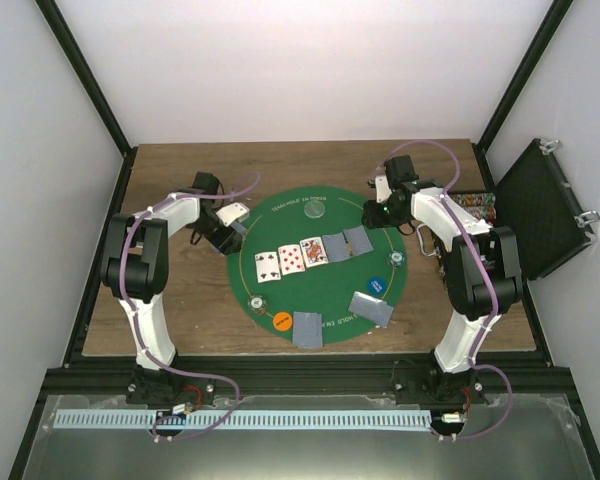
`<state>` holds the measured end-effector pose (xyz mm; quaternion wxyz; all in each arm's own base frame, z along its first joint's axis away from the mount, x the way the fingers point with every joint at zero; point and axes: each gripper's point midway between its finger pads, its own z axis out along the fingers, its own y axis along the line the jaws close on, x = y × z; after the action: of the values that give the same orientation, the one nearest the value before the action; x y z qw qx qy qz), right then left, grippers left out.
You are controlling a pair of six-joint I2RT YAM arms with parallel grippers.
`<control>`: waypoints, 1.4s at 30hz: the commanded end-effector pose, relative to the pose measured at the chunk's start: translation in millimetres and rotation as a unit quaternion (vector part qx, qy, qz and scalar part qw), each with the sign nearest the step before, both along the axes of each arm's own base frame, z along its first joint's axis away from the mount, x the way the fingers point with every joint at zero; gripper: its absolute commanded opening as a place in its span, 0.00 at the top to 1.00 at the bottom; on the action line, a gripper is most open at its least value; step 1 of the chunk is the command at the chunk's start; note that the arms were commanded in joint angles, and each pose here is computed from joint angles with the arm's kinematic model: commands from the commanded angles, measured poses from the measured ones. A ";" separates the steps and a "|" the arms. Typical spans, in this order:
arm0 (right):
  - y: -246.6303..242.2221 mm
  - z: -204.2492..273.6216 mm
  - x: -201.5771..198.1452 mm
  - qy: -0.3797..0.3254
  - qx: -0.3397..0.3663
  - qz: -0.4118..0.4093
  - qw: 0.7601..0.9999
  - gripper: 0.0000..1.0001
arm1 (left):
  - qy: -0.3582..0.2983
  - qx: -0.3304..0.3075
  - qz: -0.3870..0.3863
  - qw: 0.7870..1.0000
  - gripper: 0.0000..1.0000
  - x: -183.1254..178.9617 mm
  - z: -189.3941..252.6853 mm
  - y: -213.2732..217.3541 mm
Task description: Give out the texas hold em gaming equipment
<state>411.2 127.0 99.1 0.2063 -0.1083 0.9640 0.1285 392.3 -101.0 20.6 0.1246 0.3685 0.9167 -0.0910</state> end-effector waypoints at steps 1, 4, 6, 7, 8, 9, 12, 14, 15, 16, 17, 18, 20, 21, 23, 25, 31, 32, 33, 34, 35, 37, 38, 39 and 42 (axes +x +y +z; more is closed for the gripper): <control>0.7 29.5 10.0 -0.035 0.004 0.003 0.999 0.55 | 0.018 0.002 -0.003 1.000 0.21 -3.8 -9.8 6.0; 1.5 30.7 9.4 -0.036 0.004 0.005 0.999 0.54 | 0.010 -0.004 -0.006 1.000 0.18 -2.5 -4.4 3.7; 1.5 30.4 8.9 -0.035 0.004 0.005 0.999 0.54 | 0.002 -0.006 -0.011 1.000 0.17 -1.1 -1.7 2.8; 1.9 31.6 9.0 -0.036 0.005 0.006 0.999 0.54 | -0.003 -0.006 -0.012 1.000 0.16 -0.1 -0.3 2.9; 1.9 31.4 8.3 -0.035 0.004 0.006 0.999 0.54 | -0.006 -0.006 -0.014 1.000 0.16 0.6 0.7 2.7; 2.3 32.7 8.8 -0.037 0.005 0.006 0.999 0.54 | -0.008 -0.006 -0.015 1.000 0.16 1.1 2.0 2.4; 2.9 38.7 8.9 -0.044 0.009 0.008 0.999 0.53 | -0.014 -0.017 -0.020 1.000 0.14 1.0 11.7 -1.2; 3.3 45.9 9.6 -0.055 0.012 0.009 0.998 0.52 | -0.024 -0.033 -0.027 0.999 0.12 0.7 25.9 -6.4; 3.3 50.9 10.4 -0.063 0.014 0.009 0.998 0.51 | -0.030 -0.041 -0.030 0.998 0.11 0.6 34.4 -8.7; 3.7 56.6 11.5 -0.073 0.016 0.009 0.997 0.51 | -0.034 -0.048 -0.033 0.998 0.10 -0.2 43.8 -10.7; 3.4 63.1 12.5 -0.084 0.018 0.008 0.996 0.50 | -0.039 -0.053 -0.036 0.997 0.09 -0.7 52.5 -12.7; 3.3 71.2 14.3 -0.098 0.020 0.007 0.995 0.50 | -0.046 -0.058 -0.039 0.997 0.09 -0.6 62.5 -14.1; 2.9 86.0 16.0 -0.122 0.023 0.005 0.992 0.48 | -0.057 -0.061 -0.043 0.996 0.08 -2.0 80.5 -14.6; 2.5 94.1 16.6 -0.135 0.025 0.004 0.991 0.47 | -0.060 -0.060 -0.044 0.995 0.08 -3.7 88.0 -14.0; -0.6 109.4 17.9 -0.159 0.023 -0.001 0.987 0.45 | -0.067 -0.055 -0.043 0.995 0.08 -7.0 104.7 -11.6; -7.1 129.3 18.9 -0.195 0.019 -0.011 0.981 0.38 | -0.076 -0.059 -0.035 0.995 0.08 -11.0 124.6 -9.1; -32.9 191.2 5.4 -0.322 0.035 -0.046 0.945 0.00 | -0.116 -0.155 0.047 0.980 0.07 -10.9 193.9 3.5; -40.1 197.5 2.3 -0.338 0.035 -0.056 0.939 0.00 | -0.126 -0.163 0.070 0.976 0.07 -7.6 202.0 11.0; -48.1 206.6 -1.7 -0.357 0.035 -0.066 0.931 0.00 | -0.138 -0.169 0.094 0.971 0.06 -2.9 210.1 19.6; -57.5 215.0 -5.2 -0.374 0.037 -0.078 0.924 0.00 | -0.148 -0.175 0.124 0.965 0.05 2.3 217.9 29.4; -66.7 218.3 -9.0 -0.384 0.039 -0.090 0.918 0.00 | -0.158 -0.182 0.152 0.959 0.05 7.3 225.1 40.2; -86.2 232.3 -16.9 -0.413 0.047 -0.116 0.902 0.00 | -0.171 -0.196 0.211 0.942 0.04 15.6 235.1 62.1; -93.7 236.5 -21.6 -0.425 0.052 -0.123 0.895 0.00 | -0.175 -0.208 0.245 0.931 0.02 18.8 238.1 73.6; -99.2 240.4 -26.0 -0.439 0.059 -0.125 0.888 0.00 | -0.181 -0.217 0.271 0.920 0.01 21.8 238.9 84.2; -115.3 237.0 -34.5 -0.460 0.064 -0.143 0.874 0.00 | -0.209 -0.210 0.372 0.880 0.00 29.9 228.4 116.5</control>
<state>381.7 26.4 317.2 0.5971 -0.0198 0.7970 0.0880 409.2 -13.6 246.8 0.3717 0.1149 0.9084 -0.1535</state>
